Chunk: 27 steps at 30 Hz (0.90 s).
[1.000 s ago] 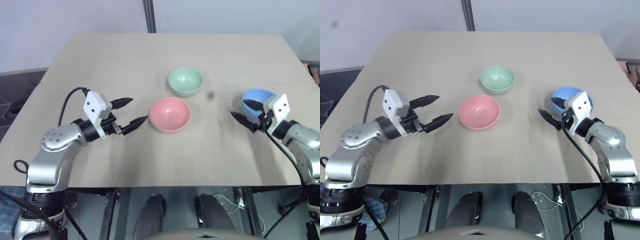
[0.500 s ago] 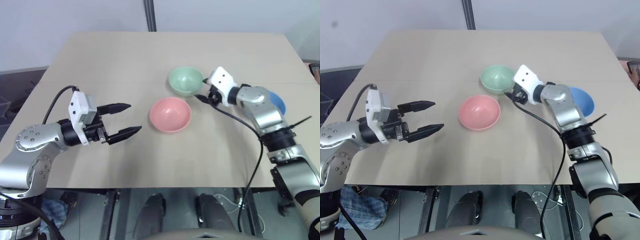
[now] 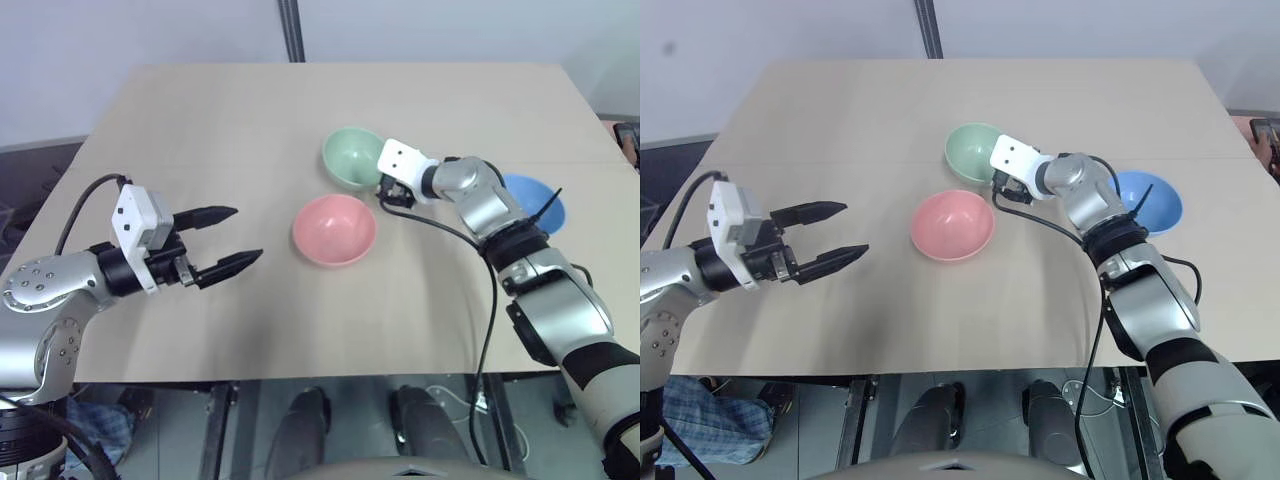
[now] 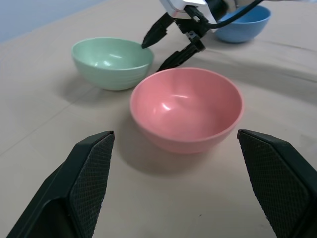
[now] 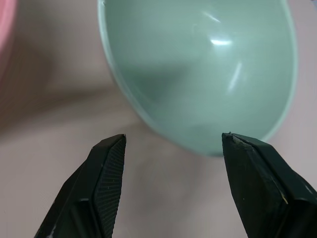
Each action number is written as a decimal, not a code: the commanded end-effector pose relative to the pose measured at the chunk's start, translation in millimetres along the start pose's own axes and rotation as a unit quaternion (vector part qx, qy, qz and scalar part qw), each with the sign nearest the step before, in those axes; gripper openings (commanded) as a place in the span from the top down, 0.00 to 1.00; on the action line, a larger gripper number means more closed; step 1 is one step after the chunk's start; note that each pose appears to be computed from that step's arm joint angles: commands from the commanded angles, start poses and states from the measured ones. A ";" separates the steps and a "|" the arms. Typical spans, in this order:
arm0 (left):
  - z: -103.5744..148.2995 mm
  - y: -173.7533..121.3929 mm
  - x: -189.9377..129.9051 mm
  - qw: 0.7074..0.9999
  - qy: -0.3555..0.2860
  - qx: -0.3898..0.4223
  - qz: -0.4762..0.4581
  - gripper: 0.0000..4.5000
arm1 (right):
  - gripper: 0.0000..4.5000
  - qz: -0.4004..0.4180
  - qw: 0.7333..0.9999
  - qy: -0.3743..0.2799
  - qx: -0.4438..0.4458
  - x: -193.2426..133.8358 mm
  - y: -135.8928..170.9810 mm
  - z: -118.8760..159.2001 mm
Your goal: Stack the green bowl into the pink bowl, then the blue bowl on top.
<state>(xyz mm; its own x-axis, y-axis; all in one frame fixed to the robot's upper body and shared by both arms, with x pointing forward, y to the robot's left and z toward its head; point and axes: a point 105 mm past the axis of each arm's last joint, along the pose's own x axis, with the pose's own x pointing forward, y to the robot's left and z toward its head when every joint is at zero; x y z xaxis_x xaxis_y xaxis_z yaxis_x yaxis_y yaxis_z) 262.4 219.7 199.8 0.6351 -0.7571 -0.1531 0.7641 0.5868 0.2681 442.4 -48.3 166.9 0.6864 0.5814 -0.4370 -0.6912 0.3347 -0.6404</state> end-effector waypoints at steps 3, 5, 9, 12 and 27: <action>11.3 1.7 -8.8 0.999 -0.006 0.027 0.022 0.07 | 0.28 0.001 0.998 -0.035 -0.051 3.7 -2.8 28.8; 11.1 2.2 -9.8 0.999 -0.006 0.026 0.025 0.07 | 0.28 0.005 0.998 -0.042 -0.056 5.6 -0.4 33.6; 10.6 3.0 -11.1 0.999 -0.005 0.026 0.031 0.07 | 0.28 0.008 0.996 -0.052 -0.065 8.6 2.3 41.9; 10.3 2.6 -11.3 0.999 -0.004 0.025 0.032 0.06 | 0.34 0.011 0.996 -0.054 -0.071 10.2 4.5 43.7; 9.8 2.8 -9.6 0.999 -0.004 0.027 0.032 0.06 | 0.99 0.010 0.996 -0.050 -0.067 10.3 3.8 36.9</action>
<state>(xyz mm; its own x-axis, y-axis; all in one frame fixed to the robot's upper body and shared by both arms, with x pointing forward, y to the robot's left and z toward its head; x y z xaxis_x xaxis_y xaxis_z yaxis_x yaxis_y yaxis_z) 260.6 228.0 197.7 0.6797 -0.7176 -0.1518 0.7271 0.6321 0.2678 437.0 -17.3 162.9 0.6307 0.6397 -0.4392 -0.6999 0.2245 -0.6781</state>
